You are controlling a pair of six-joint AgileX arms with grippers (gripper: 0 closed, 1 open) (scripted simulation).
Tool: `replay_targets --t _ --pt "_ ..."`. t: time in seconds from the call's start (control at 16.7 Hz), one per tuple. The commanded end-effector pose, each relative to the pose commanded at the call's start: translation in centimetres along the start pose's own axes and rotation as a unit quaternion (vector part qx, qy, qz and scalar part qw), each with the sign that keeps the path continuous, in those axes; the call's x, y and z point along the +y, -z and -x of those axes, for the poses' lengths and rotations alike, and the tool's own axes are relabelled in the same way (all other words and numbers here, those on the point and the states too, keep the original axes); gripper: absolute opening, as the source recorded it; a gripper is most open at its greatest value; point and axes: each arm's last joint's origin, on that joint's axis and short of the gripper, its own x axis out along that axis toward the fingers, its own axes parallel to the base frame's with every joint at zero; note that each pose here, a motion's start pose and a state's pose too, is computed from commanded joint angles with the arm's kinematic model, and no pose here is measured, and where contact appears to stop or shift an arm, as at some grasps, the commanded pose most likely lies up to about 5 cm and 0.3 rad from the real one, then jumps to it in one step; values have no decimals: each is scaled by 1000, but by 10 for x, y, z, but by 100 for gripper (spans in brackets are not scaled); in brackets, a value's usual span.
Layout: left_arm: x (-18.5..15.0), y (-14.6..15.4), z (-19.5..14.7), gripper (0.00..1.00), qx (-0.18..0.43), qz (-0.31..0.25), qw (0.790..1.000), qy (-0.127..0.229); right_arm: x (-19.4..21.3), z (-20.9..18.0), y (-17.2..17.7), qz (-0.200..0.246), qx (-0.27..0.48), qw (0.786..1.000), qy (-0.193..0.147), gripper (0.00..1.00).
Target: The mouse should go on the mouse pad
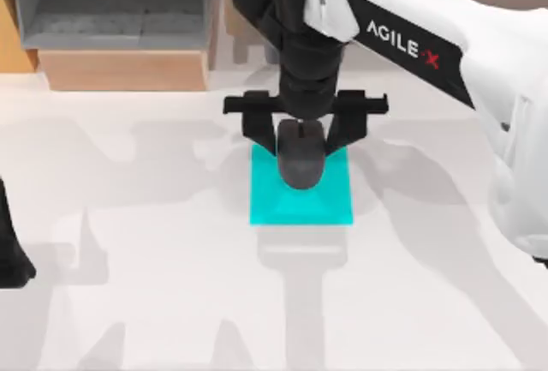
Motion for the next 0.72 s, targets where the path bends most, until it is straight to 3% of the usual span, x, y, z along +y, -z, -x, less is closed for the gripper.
replay_targets --t 0.54,0.72 --pt "0 0 0 100 0 0 1000 0 -1 -20 2 1 8 1000 7 0" --pt "0 0 0 100 0 0 1000 0 -1 -20 2 1 8 1000 7 23"
